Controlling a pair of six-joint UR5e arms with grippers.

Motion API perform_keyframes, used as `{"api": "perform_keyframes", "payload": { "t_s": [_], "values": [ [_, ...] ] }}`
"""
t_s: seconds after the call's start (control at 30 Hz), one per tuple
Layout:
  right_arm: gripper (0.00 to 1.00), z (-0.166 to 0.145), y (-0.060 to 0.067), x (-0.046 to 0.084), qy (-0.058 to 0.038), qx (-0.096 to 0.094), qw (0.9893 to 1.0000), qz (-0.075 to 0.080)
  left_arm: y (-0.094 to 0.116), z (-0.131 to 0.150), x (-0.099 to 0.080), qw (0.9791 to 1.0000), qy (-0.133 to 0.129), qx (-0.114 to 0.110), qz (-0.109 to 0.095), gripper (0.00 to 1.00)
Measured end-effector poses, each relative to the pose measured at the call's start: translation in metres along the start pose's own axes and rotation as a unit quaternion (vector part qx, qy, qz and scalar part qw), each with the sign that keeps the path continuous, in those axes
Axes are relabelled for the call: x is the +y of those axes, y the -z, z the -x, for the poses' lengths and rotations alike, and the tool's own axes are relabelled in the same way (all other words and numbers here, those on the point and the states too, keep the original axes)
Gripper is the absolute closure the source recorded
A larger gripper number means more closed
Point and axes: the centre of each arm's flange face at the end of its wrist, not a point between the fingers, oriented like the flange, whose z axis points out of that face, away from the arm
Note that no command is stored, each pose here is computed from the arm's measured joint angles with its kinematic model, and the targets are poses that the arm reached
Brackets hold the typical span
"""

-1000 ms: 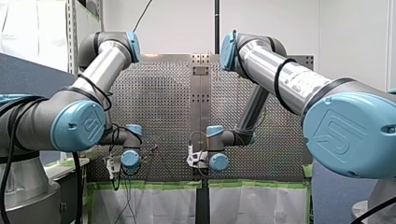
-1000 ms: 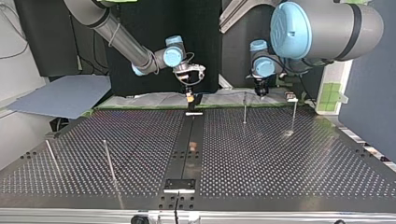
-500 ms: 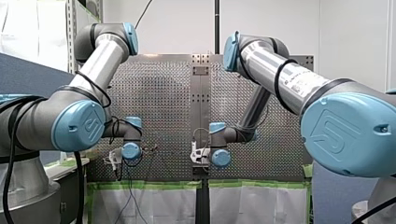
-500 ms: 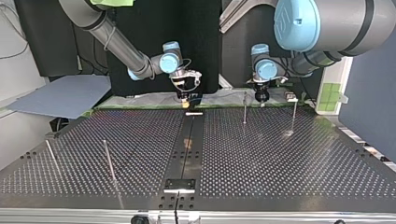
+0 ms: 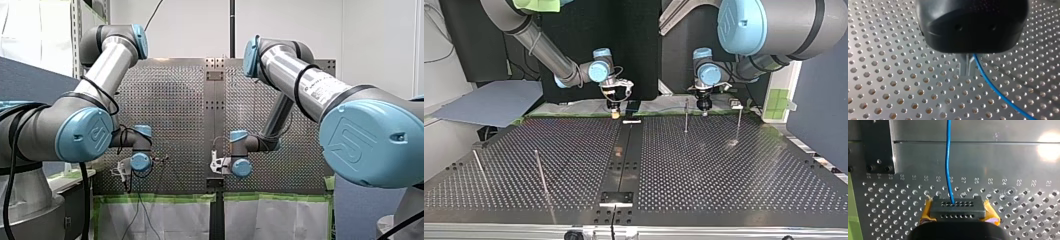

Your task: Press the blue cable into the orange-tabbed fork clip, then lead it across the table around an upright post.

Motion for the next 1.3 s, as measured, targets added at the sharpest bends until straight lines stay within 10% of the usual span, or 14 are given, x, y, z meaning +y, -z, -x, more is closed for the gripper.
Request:
{"api": "perform_keyframes", "payload": {
  "t_s": [0.2,0.27,0.33,1.3],
  "values": [
    [1.0,0.001,-0.001,0.002,0.0003,-0.001,1.0,0.002,-0.001,0.0,0.003,1.0,-0.007,0.002,0.002,0.51],
    [1.0,0.001,-0.001,0.003,0.0004,-0.001,1.0,0.002,-0.001,0.0,0.004,1.0,-0.007,0.005,-0.001,0.06],
    [1.0,0.002,0.0,0.003,0.0004,-0.002,1.0,0.002,0.0,-0.001,0.004,0.9999,-0.007,0.01,-0.002,0.0],
    [1.0,0.005,0.0,0.003,0.0007,-0.005,1.0,0.002,0.041,-0.02,0.004,0.9943,-0.016,0.101,-0.03,0.0]
  ]
}}
